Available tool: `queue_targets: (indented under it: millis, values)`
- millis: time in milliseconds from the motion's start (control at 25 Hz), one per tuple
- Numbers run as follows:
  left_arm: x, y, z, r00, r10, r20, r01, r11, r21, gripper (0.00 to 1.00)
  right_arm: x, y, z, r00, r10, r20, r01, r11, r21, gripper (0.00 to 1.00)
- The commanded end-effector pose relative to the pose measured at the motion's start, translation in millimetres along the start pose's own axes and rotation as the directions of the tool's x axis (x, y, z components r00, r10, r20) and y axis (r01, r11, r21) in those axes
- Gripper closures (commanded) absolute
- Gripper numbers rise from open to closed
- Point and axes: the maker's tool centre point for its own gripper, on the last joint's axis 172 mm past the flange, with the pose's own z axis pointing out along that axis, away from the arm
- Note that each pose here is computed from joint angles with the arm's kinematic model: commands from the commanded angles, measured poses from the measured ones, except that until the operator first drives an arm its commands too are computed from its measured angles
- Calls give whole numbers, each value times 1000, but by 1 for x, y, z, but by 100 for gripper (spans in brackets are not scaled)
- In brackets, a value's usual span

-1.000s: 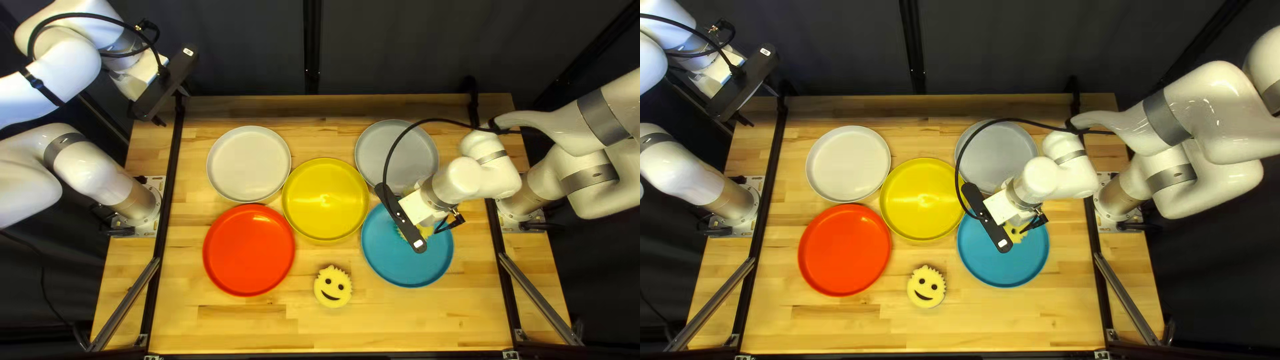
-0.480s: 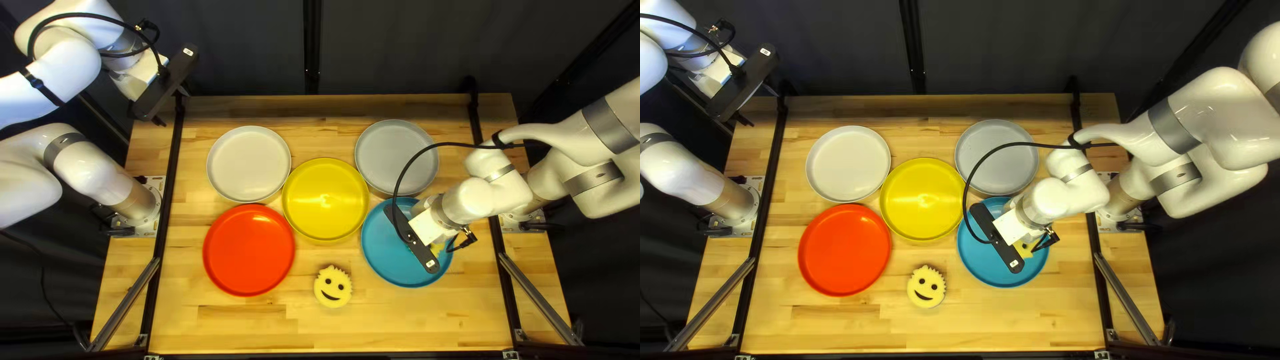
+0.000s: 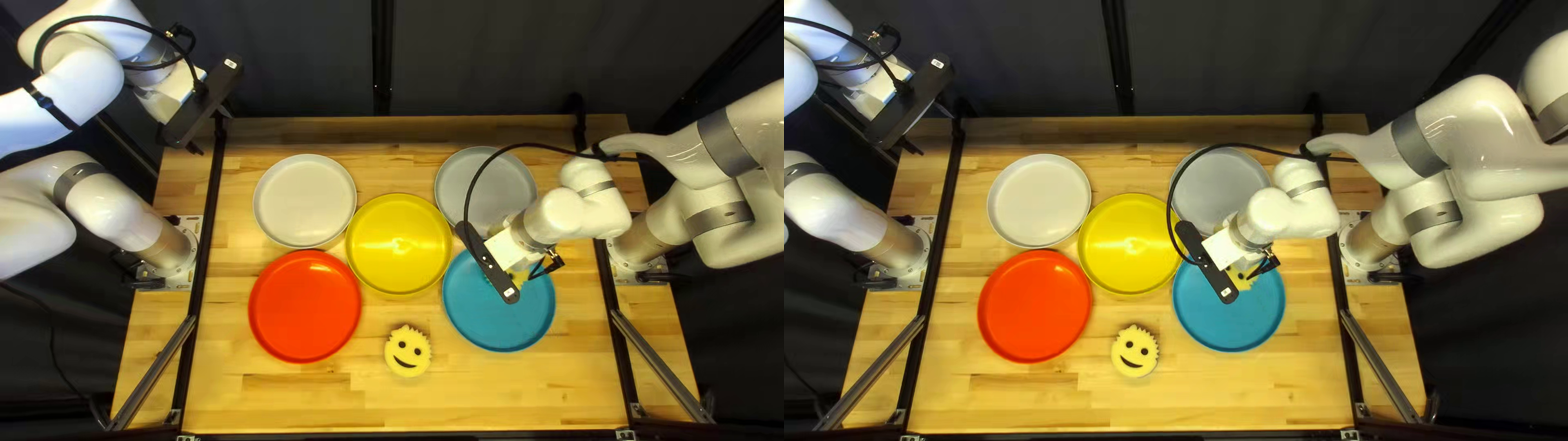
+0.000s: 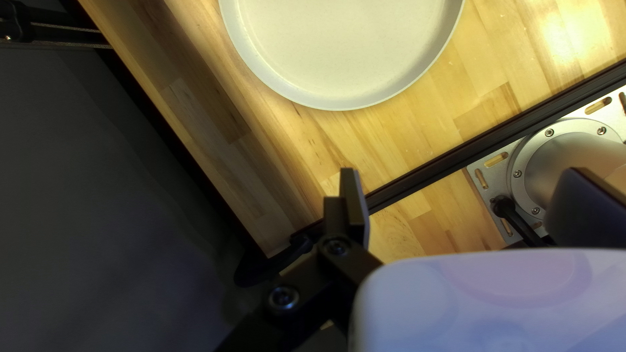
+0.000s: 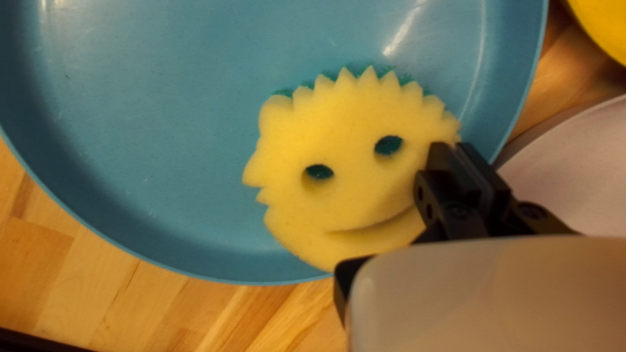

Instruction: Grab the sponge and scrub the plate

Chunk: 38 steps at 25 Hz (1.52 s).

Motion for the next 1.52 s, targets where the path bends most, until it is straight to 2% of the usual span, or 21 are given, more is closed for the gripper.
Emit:
queue_targets:
  millis: [40,280,440,520,800,1080,1200,1520]
  values:
    - [0,0,0,1000,0,0,0,1000,0,0,3,-23,-6,1000,-23,6,23,1000,-9,100]
    - [0,0,0,1000,0,0,0,1000,0,0,12,-55,-14,998,-52,22,53,998,-21,100]
    - [0,0,0,1000,0,0,0,1000,0,0,14,-58,-15,997,-65,31,66,998,-24,100]
    - [0,0,0,1000,0,0,0,1000,0,0,12,-53,-14,997,-68,33,69,997,-27,100]
    - [0,0,0,1000,0,0,0,1000,0,0,1,-3,-4,998,-57,6,57,997,-43,100]
    - [0,0,0,1000,0,0,0,1000,0,0,5,17,-11,998,-66,1,66,995,-70,100]
    - [0,0,0,1000,0,0,0,1000,0,0,4,10,-13,998,-68,5,69,995,-72,100]
    - [0,0,0,1000,0,0,0,1000,0,0,2,-30,-18,995,-95,18,96,993,-68,100]
